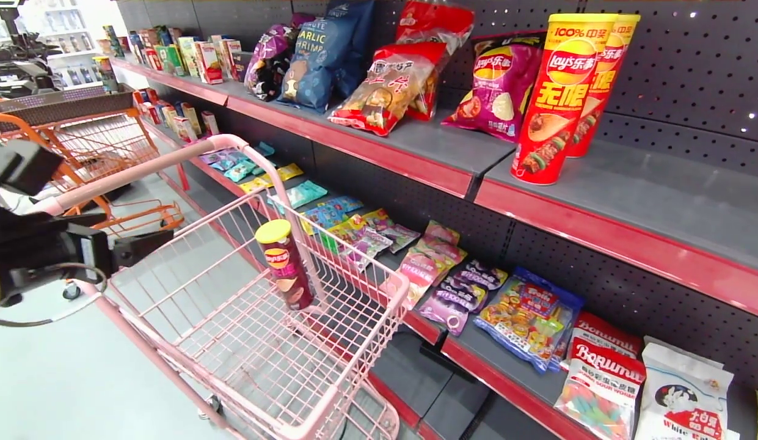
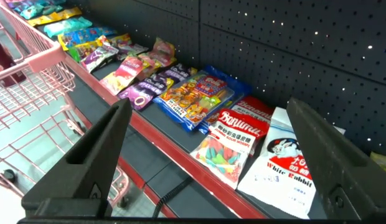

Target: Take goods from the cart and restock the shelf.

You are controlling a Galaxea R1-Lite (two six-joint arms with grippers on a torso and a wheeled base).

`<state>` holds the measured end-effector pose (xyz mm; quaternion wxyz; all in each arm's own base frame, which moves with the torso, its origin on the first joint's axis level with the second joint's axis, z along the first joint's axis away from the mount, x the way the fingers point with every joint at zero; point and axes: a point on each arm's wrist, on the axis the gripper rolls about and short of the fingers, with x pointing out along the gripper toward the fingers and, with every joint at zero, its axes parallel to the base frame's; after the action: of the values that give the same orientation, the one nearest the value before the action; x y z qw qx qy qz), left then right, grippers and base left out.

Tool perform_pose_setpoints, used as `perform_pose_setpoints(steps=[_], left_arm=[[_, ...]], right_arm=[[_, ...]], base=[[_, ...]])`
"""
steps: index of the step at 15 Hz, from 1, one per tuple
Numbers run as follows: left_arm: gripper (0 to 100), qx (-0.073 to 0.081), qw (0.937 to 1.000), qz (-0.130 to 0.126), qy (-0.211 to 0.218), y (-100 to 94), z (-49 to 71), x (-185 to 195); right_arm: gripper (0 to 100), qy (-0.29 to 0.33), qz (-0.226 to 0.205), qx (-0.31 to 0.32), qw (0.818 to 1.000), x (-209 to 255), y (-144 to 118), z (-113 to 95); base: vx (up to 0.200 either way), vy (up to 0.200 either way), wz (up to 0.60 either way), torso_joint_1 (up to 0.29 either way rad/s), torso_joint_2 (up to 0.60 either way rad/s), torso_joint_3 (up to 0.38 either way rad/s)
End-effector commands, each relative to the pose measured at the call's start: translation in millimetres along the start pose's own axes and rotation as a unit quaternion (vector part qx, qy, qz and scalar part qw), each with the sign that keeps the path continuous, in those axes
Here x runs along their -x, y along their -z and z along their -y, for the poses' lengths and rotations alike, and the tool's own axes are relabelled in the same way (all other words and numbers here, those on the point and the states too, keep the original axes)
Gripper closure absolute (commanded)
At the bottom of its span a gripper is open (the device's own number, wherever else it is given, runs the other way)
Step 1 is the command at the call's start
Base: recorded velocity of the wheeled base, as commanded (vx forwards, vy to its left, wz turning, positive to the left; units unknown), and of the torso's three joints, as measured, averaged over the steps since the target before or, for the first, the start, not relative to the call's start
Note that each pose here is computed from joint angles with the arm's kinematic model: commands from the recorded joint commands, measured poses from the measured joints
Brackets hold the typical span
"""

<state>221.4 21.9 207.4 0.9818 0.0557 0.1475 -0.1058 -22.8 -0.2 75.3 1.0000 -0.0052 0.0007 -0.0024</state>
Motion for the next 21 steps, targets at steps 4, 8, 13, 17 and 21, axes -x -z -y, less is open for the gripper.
perform_pose_setpoints(steps=[4, 8, 13, 17, 21], left_arm=[[0, -0.015, 0.9975, -0.031, 0.062, 53.1, -15.8, -124], [0, -0.006, 0.995, -0.032, 0.095, 51.9, 4.0, -152], [0, -0.002, 0.9947, -0.038, 0.096, 80.5, 15.9, -186], [0, 0.007, 0.9948, -0.04, 0.094, 90.2, 19.1, -209], [0, 0.018, 0.9944, -0.035, 0.098, 89.8, 23.9, -221]], right_arm=[[0, 0.0, 0.0, 0.0, 1.0, 0, 0, 0], [0, 0.0, 0.0, 0.0, 1.0, 0, 0, 0], [0, 0.0, 0.001, 0.0, 1.0, 0, 0, 0], [0, 0.0, 0.0, 0.0, 1.0, 0, 0, 0], [0, 0.0, 0.0, 0.001, 1.0, 0, 0, 0]], base=[[0.0, 0.0, 0.0, 0.0, 0.0, 0.0], [0.0, 0.0, 0.0, 0.0, 0.0, 0.0], [0.0, 0.0, 0.0, 0.0, 0.0, 0.0], [0.0, 0.0, 0.0, 0.0, 0.0, 0.0], [0.0, 0.0, 0.0, 0.0, 0.0, 0.0]])
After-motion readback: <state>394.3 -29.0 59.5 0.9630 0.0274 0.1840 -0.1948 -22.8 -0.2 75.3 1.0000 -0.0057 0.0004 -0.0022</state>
